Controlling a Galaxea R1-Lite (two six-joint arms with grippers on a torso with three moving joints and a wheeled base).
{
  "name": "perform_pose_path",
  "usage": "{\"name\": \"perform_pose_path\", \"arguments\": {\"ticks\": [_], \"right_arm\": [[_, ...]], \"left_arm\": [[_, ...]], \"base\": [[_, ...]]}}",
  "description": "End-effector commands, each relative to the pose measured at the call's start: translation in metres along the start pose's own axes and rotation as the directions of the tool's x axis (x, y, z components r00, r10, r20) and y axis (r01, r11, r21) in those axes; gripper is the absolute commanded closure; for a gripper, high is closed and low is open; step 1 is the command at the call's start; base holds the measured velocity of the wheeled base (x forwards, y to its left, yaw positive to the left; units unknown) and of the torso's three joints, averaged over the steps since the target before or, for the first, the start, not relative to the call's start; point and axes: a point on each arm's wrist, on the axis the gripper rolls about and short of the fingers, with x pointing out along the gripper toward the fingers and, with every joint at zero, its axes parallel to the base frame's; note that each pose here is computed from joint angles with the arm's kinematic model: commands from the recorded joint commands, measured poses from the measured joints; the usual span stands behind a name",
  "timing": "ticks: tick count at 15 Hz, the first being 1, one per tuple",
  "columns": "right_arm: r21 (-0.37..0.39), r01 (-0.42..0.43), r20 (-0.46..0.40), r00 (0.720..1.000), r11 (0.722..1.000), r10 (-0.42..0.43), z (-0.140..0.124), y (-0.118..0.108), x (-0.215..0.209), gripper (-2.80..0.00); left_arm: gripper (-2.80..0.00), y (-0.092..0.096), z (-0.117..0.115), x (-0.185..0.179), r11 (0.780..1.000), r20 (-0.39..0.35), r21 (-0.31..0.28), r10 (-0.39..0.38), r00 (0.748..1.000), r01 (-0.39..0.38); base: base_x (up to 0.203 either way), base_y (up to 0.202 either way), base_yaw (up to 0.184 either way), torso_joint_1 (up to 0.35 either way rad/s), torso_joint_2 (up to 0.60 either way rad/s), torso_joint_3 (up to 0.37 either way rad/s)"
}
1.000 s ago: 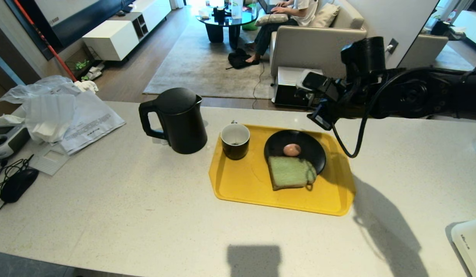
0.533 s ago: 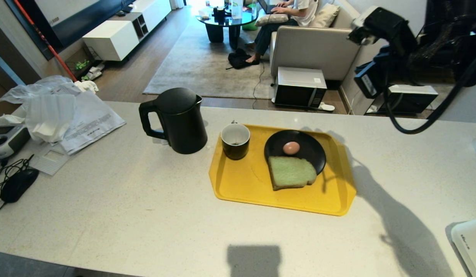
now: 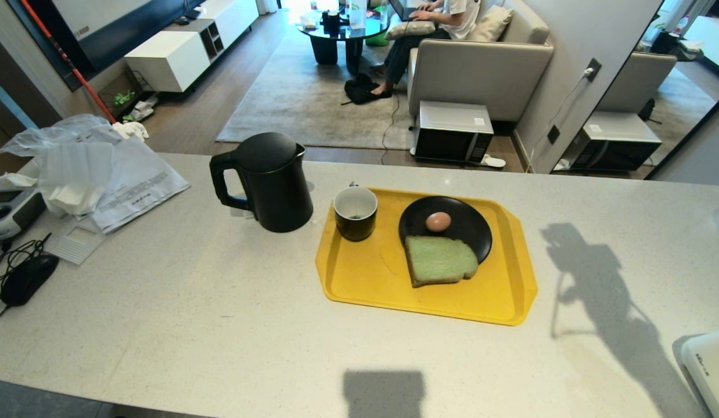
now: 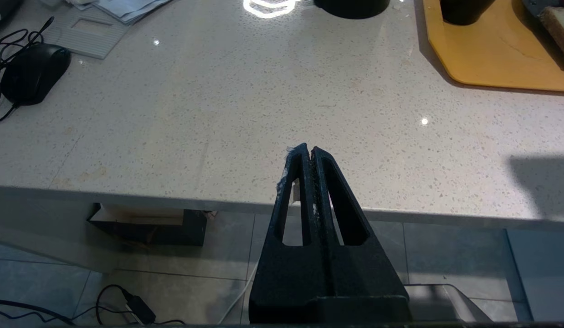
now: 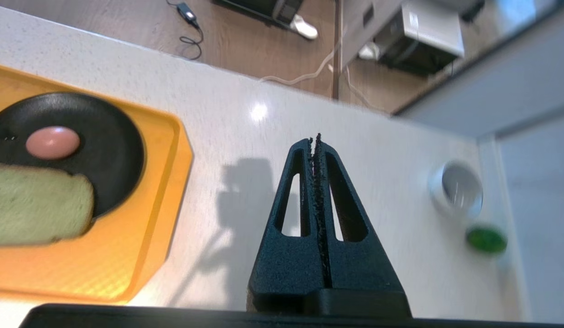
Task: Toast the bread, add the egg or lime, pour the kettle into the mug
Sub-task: Pick up the kettle
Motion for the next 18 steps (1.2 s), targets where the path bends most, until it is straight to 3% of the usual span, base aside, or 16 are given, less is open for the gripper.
{"name": "perform_pose_path", "arguments": {"ticks": [1,5,8,15,18], "right_arm": [[0.084,0.036,0.061,0.997,0.996,-0.041,-0.029,-0.021,-0.071,0.00],[0.135,-0.010,0.153,0.988,0.991,-0.010,-0.083,-0.027,-0.142,0.00],[0.130,-0.078,0.171,0.984,0.989,0.055,-0.132,-0.021,-0.165,0.00],[0.108,-0.130,-0.036,0.990,0.986,0.135,-0.258,0.011,-0.152,0.00],[0.110,-0.155,0.004,0.988,0.982,0.155,-0.295,0.021,-0.148,0.00]], "left_arm": [[0.00,0.000,0.000,0.000,1.000,0.000,0.000,0.001,1.000,-0.001],[0.00,0.000,0.000,0.000,1.000,0.000,0.000,0.001,1.000,-0.001],[0.00,0.000,0.000,0.000,1.000,0.000,0.000,0.001,1.000,-0.001],[0.00,0.000,0.000,0.000,1.000,0.000,0.000,0.001,1.000,-0.001],[0.00,0.000,0.000,0.000,1.000,0.000,0.000,0.001,1.000,-0.001]], "base": [[0.000,0.000,0.000,0.000,0.00,0.000],[0.000,0.000,0.000,0.000,0.00,0.000],[0.000,0.000,0.000,0.000,0.00,0.000],[0.000,0.000,0.000,0.000,0.00,0.000],[0.000,0.000,0.000,0.000,0.00,0.000]]}}
